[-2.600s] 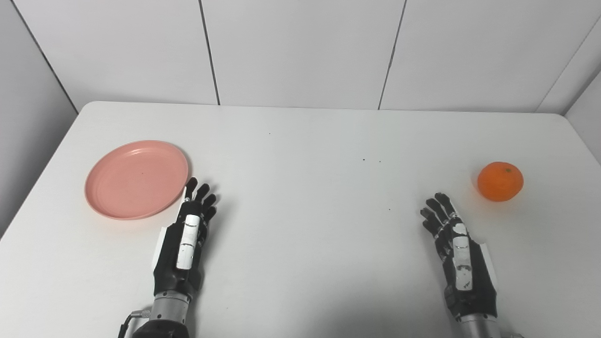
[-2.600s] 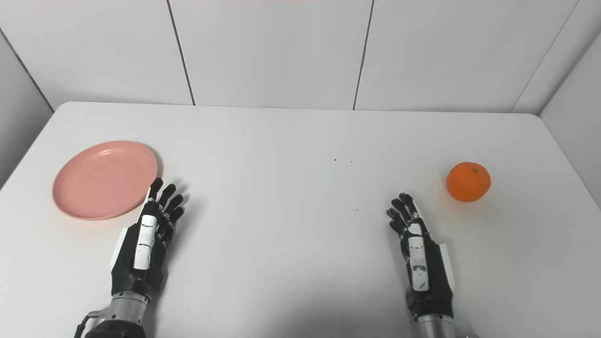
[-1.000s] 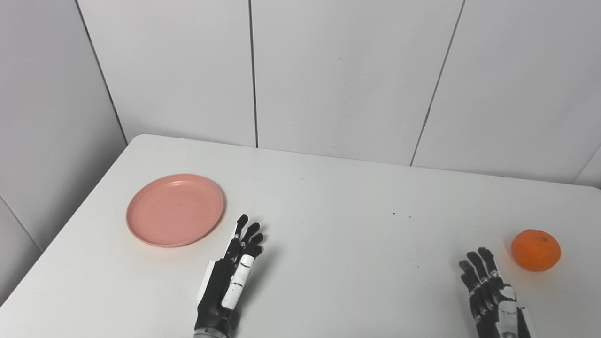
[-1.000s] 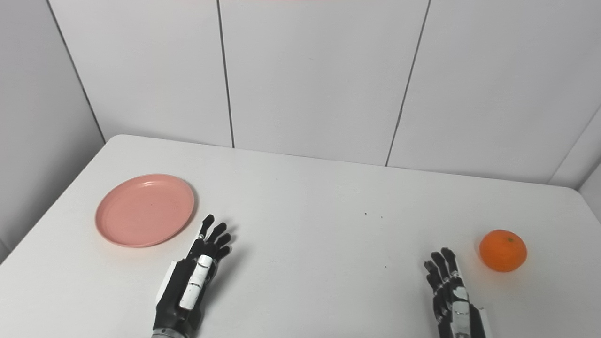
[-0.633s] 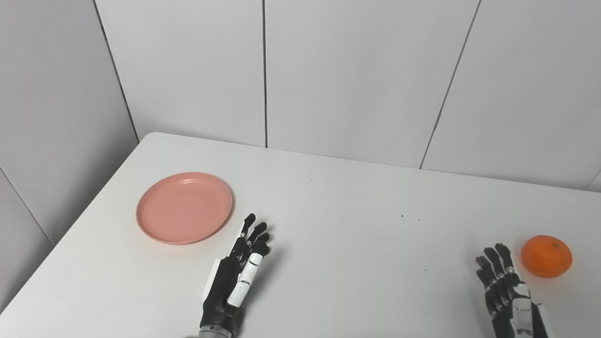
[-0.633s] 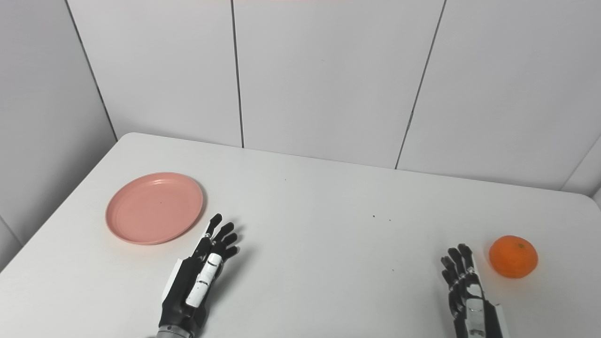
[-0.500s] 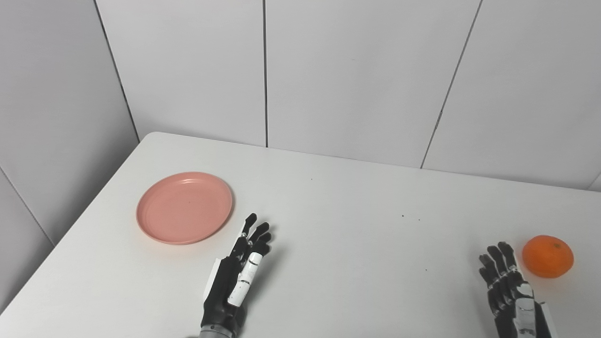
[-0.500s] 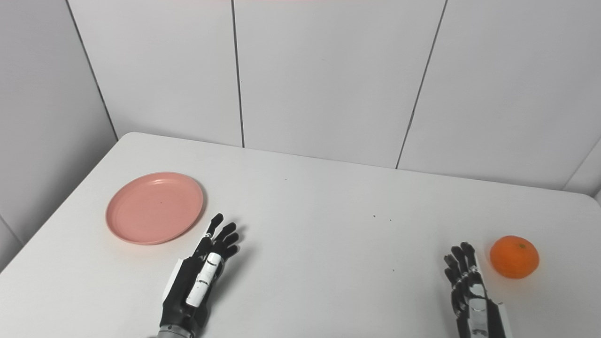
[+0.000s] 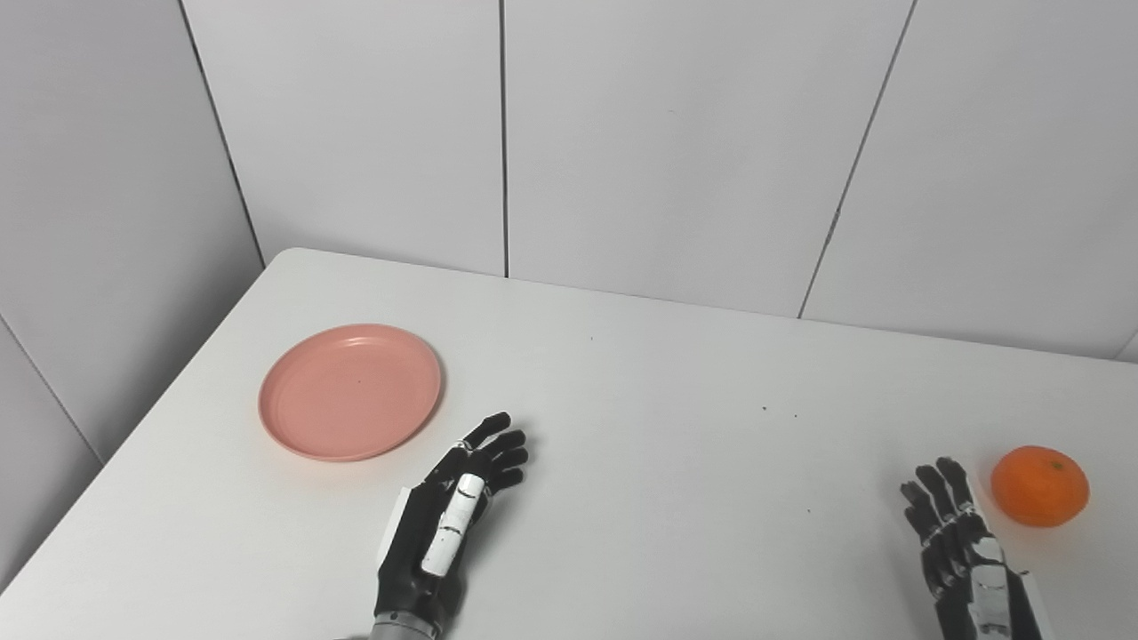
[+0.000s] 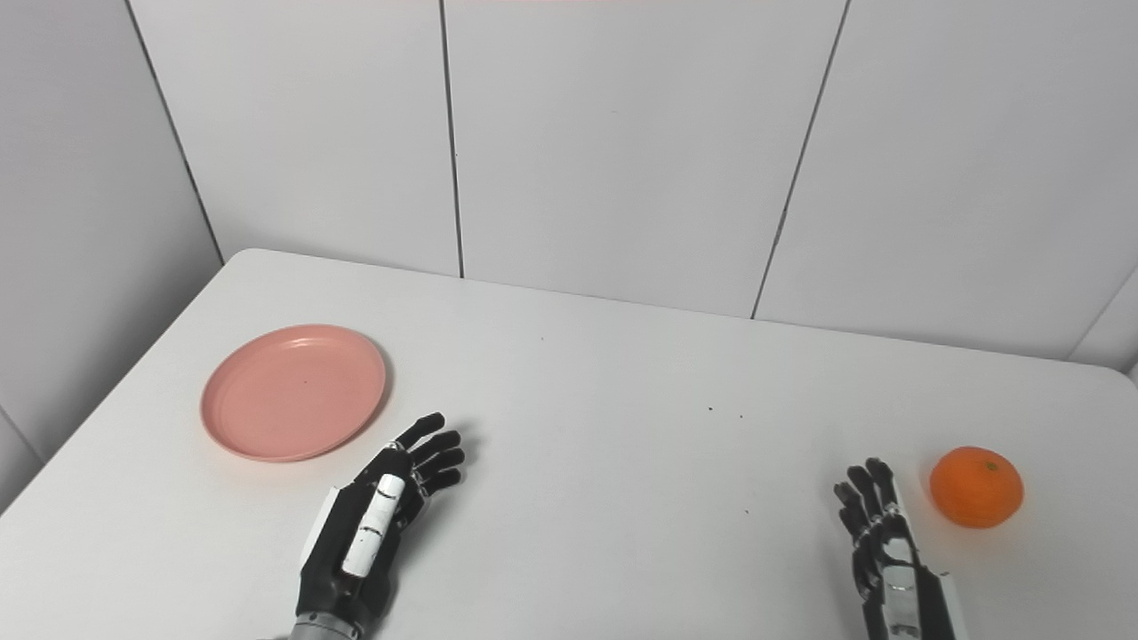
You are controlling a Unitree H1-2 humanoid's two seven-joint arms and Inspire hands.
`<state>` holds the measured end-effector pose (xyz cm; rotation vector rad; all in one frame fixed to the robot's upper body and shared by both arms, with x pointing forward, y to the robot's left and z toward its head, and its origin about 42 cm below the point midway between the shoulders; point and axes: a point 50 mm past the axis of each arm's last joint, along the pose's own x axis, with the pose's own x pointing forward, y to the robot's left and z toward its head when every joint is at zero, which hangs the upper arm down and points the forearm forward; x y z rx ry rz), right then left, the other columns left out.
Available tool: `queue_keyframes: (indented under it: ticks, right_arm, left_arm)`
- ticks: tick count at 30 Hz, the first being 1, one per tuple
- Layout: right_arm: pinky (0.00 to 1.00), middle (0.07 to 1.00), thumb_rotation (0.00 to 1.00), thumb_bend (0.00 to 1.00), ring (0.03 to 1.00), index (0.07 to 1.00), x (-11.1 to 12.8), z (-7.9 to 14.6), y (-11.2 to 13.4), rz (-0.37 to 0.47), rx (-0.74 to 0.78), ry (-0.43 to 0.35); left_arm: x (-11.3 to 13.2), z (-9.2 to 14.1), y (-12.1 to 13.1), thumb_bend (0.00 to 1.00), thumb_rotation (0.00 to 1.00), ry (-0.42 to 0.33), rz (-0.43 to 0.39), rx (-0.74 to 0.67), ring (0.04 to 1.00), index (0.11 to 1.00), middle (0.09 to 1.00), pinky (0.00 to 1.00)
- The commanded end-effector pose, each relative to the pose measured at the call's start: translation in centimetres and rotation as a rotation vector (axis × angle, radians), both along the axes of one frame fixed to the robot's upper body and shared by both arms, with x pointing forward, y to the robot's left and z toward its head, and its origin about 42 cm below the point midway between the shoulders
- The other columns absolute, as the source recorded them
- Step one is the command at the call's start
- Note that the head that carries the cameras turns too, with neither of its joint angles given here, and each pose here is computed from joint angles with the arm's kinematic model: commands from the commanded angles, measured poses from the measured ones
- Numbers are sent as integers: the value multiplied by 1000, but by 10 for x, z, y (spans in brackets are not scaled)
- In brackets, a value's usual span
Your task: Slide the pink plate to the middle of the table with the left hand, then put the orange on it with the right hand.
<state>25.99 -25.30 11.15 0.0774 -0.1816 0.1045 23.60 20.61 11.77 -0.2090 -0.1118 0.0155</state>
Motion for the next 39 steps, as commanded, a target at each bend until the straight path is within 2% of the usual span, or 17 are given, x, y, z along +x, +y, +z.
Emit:
queue_keyframes:
  ticks: [1,6,14,19,23,27,30,32,34,39]
  right_arm:
    - [1000,953,1000,823,940,968,-24,-42,-3,-15,-2,138]
    - [1000,950,1000,833,938,961,-23,-43,-1,-10,-3,140]
    - [1000,949,1000,834,936,961,-23,-43,2,-8,2,139]
    - [1000,950,998,839,943,959,-23,-43,3,-6,0,142]
    - [1000,949,993,838,941,958,-23,-43,3,-7,1,143]
    - [1000,947,989,838,938,955,-22,-44,3,-8,4,143]
    - [1000,947,984,845,938,956,-22,-45,3,-9,4,146]
    - [1000,948,982,846,940,955,-22,-45,3,-9,4,147]
    - [1000,946,981,845,937,952,-22,-45,3,-8,3,148]
    - [991,940,969,854,932,951,-20,-46,5,-10,5,148]
  left_arm:
    - [-2,17,12,802,806,-56,-2,26,785,772,788,767]
    - [15,49,13,852,827,-145,5,22,762,764,771,724]
    - [33,92,14,882,855,-264,-27,28,762,769,768,749]
    - [46,110,32,861,879,-340,-6,69,777,822,779,780]
    - [62,122,57,881,879,-392,29,106,777,824,786,789]
    - [74,142,73,902,892,-420,65,133,772,809,780,773]
    - [82,156,85,893,902,-433,65,112,784,805,787,799]
    - [87,161,92,882,902,-433,66,92,784,802,785,798]
    - [93,166,99,882,891,-428,69,81,778,802,781,754]
    - [110,172,114,873,884,-413,41,129,785,802,791,777]
